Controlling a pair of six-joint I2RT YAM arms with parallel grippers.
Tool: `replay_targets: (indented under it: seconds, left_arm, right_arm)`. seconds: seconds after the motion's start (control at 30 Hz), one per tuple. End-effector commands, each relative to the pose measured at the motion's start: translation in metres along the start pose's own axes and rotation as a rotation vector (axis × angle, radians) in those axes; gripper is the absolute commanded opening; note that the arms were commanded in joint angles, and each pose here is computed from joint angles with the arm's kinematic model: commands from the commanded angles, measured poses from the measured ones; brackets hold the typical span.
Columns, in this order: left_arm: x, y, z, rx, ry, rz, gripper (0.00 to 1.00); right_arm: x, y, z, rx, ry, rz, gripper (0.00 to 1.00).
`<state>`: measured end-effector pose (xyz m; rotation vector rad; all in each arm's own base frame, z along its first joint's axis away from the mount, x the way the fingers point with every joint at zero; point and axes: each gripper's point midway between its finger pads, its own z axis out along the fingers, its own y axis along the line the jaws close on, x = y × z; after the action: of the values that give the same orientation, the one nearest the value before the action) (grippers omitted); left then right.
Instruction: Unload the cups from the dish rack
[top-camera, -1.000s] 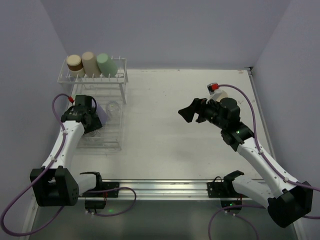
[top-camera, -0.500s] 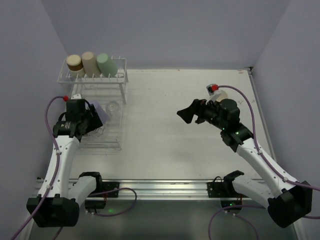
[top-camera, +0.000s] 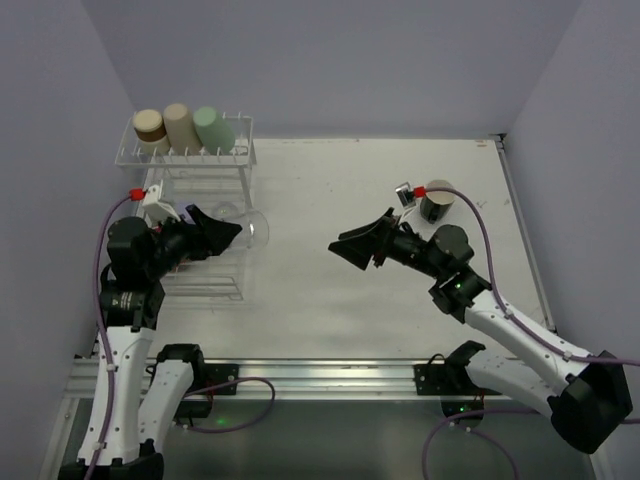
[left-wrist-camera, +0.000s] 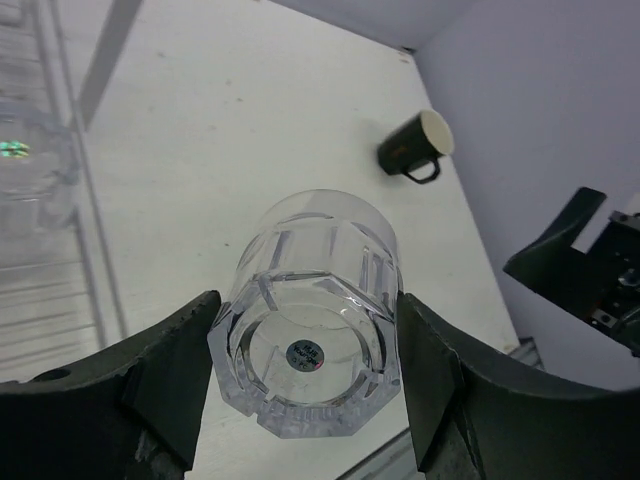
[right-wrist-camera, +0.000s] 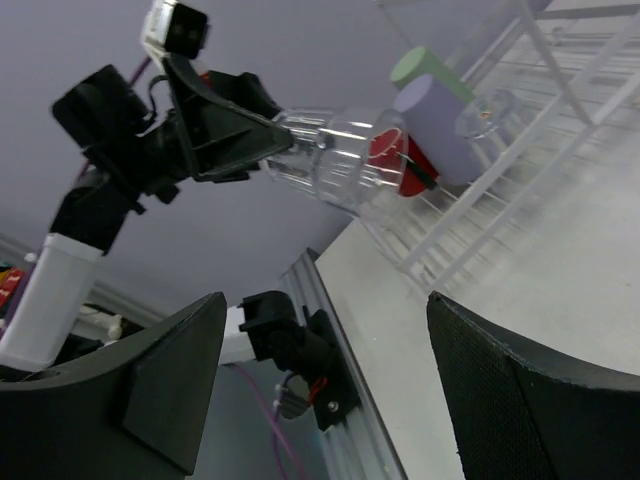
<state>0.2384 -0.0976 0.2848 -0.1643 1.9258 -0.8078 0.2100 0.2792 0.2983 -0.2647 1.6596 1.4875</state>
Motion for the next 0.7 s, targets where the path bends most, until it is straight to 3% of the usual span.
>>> replay_targets:
  seconds: [0.0, 0.1, 0.37, 0.67]
  left_arm:
    - [0.001, -0.061, -0.004, 0.376, 0.000, -0.053, 0.19]
    - [0.009, -0.077, 0.000, 0.500, 0.016, -0.075, 0.19]
    - [0.030, -0.111, 0.017, 0.659, 0.057, -0.073, 0.19]
    - [0.042, -0.102, 0.034, 0.656, 0.075, -0.069, 0.21]
  right_arm:
    - [-0.009, 0.042, 0.010, -0.176, -0.065, -0.005, 0.83]
    - [-0.005, 0.045, 0.021, -0.207, -0.055, 0.005, 0.78]
    - [0.003, 0.028, 0.051, -0.178, -0.012, 0.038, 0.76]
    - [-0.002, 0.049, 0.056, -0.265, 0.006, 0.036, 0.51]
